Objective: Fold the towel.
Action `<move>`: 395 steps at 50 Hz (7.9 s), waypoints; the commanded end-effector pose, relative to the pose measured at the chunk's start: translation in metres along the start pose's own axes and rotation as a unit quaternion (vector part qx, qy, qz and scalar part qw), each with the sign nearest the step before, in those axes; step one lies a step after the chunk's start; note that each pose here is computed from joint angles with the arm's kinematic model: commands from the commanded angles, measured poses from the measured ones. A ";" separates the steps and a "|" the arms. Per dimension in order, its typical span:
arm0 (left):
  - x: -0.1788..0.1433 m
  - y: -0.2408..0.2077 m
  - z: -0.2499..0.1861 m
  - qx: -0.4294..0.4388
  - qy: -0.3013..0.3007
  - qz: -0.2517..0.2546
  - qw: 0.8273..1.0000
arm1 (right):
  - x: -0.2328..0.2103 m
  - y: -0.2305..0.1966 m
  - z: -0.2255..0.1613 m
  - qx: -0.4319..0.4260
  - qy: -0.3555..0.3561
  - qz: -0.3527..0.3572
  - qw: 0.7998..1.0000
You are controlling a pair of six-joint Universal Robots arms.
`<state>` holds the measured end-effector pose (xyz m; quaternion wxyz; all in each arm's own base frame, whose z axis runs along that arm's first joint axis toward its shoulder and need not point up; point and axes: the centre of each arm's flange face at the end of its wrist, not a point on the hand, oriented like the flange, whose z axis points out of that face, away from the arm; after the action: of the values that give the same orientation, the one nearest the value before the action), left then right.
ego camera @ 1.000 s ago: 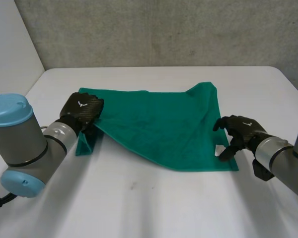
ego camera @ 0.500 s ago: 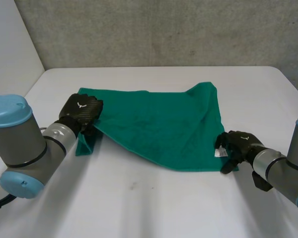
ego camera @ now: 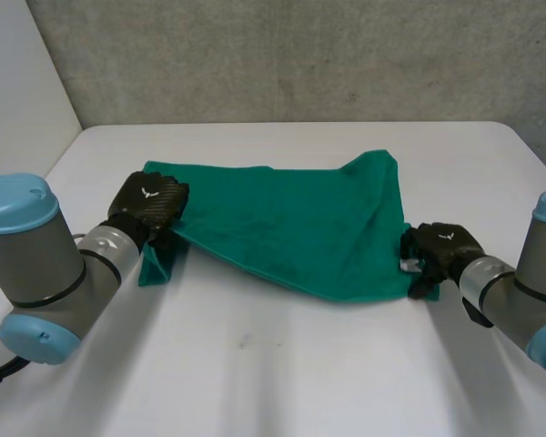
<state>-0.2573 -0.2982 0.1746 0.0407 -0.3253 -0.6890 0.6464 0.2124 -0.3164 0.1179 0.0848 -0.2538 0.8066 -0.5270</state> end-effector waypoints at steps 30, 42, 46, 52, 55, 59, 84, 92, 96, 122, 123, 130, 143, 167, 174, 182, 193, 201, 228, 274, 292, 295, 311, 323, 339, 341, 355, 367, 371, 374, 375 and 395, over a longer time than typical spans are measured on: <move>0.001 0.034 -0.006 -0.091 -0.004 -0.012 0.996 | 0.039 -0.085 -0.032 0.106 0.068 -0.034 0.991; 0.006 0.052 -0.004 -0.117 -0.005 -0.017 0.993 | 0.045 -0.069 -0.039 0.068 0.081 -0.048 0.993; 0.006 0.055 0.000 -0.119 -0.006 -0.018 0.993 | 0.055 -0.071 -0.042 0.069 0.100 -0.045 0.992; 0.005 0.054 0.006 -0.111 -0.007 -0.050 0.993 | 0.053 -0.061 -0.047 0.055 0.095 -0.041 0.993; 0.004 0.051 0.007 -0.111 -0.012 -0.102 0.989 | 0.052 -0.060 -0.046 0.054 0.093 -0.040 0.993; 0.005 0.048 0.003 -0.116 -0.013 -0.143 0.983 | 0.053 -0.062 -0.045 0.060 0.095 -0.042 0.993; 0.024 0.057 0.034 -0.106 0.004 -0.150 0.983 | 0.074 -0.065 -0.043 0.072 0.123 -0.039 0.989; 0.010 0.036 0.030 -0.083 -0.019 -0.145 0.986 | 0.077 -0.069 -0.043 0.077 0.126 -0.040 0.988; -0.005 0.018 0.019 -0.066 -0.045 -0.142 0.987 | 0.077 -0.072 -0.044 0.080 0.126 -0.041 0.988; -0.020 0.032 -0.048 -0.171 -0.025 0.055 0.983 | 0.035 -0.066 -0.086 -0.071 0.040 -0.184 0.980; -0.016 0.043 -0.043 -0.188 -0.018 0.052 0.981 | 0.034 -0.062 -0.083 -0.072 0.037 -0.180 0.980; -0.007 0.051 -0.045 -0.197 -0.007 0.013 0.980 | 0.034 -0.046 -0.067 -0.066 0.040 -0.156 0.985; -0.005 0.058 -0.036 -0.168 0.029 -0.039 0.985 | 0.038 -0.046 -0.062 -0.034 0.060 -0.156 0.985; -0.013 0.070 -0.003 -0.149 0.016 -0.032 0.988 | 0.035 -0.041 -0.061 -0.033 0.055 -0.156 0.986; -0.018 0.068 0.009 -0.136 0.011 -0.029 0.990 | 0.035 -0.040 -0.060 -0.032 0.056 -0.156 0.986; -0.021 0.069 0.022 -0.126 0.009 -0.027 0.992 | 0.035 -0.041 -0.059 -0.028 0.058 -0.158 0.985; -0.028 0.053 0.024 -0.104 0.000 -0.022 0.994 | 0.037 -0.043 -0.059 -0.022 0.063 -0.159 0.985; -0.047 0.011 -0.008 -0.072 -0.033 -0.011 0.997 | 0.042 -0.055 -0.061 -0.012 0.075 -0.168 0.983; -0.045 0.022 -0.023 -0.143 -0.007 0.074 0.987 | 0.047 -0.053 -0.047 -0.079 0.051 -0.199 0.975; -0.054 -0.025 0.102 0.166 -0.163 0.106 0.967 | 0.083 -0.115 0.056 0.086 0.189 -0.084 0.975; -0.040 -0.020 0.039 0.083 -0.119 -0.010 0.989 | 0.072 -0.051 0.015 -0.009 0.088 -0.050 0.995; -0.039 -0.015 0.038 0.069 -0.112 -0.033 0.991 | 0.077 -0.034 0.026 -0.025 0.087 -0.043 0.995; -0.036 -0.009 0.037 0.056 -0.106 -0.042 0.992 | 0.106 -0.010 0.046 -0.035 0.126 -0.055 0.990; -0.040 -0.011 0.027 0.051 -0.110 -0.043 0.992 | 0.182 -0.051 0.030 -0.030 0.320 -0.252 0.913; -0.038 -0.005 0.018 0.036 -0.111 -0.045 0.992 | -0.098 -0.124 0.027 0.240 -0.049 -0.356 0.902; -0.038 -0.005 0.018 0.037 -0.110 -0.045 0.992 | -0.130 -0.118 0.018 0.258 -0.102 -0.365 0.889; -0.026 -0.015 0.019 0.054 -0.095 -0.039 0.993 | -0.157 -0.068 0.031 0.202 -0.139 -0.342 0.907; 0.037 -0.042 0.039 0.105 -0.022 -0.035 0.994 | -0.056 -0.046 0.017 0.067 -0.043 -0.131 0.988; 0.056 -0.043 0.046 0.113 -0.003 -0.033 0.993 | -0.038 -0.032 0.014 0.041 -0.035 -0.103 0.993; 0.063 -0.043 0.047 0.114 0.003 -0.033 0.993 | -0.017 -0.019 0.016 0.015 -0.013 -0.087 0.996; 0.063 -0.043 0.047 0.114 0.003 -0.033 0.993 | -0.013 -0.017 0.016 0.012 -0.007 -0.085 0.996; 0.024 -0.040 0.031 0.076 -0.061 -0.040 0.994 | -0.119 -0.099 0.003 0.161 -0.104 -0.184 0.964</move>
<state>-0.3194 -0.3077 0.1929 0.0682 -0.2707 -0.6443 0.7120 0.2690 -0.3444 0.1795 0.0465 -0.3405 0.6975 -0.6287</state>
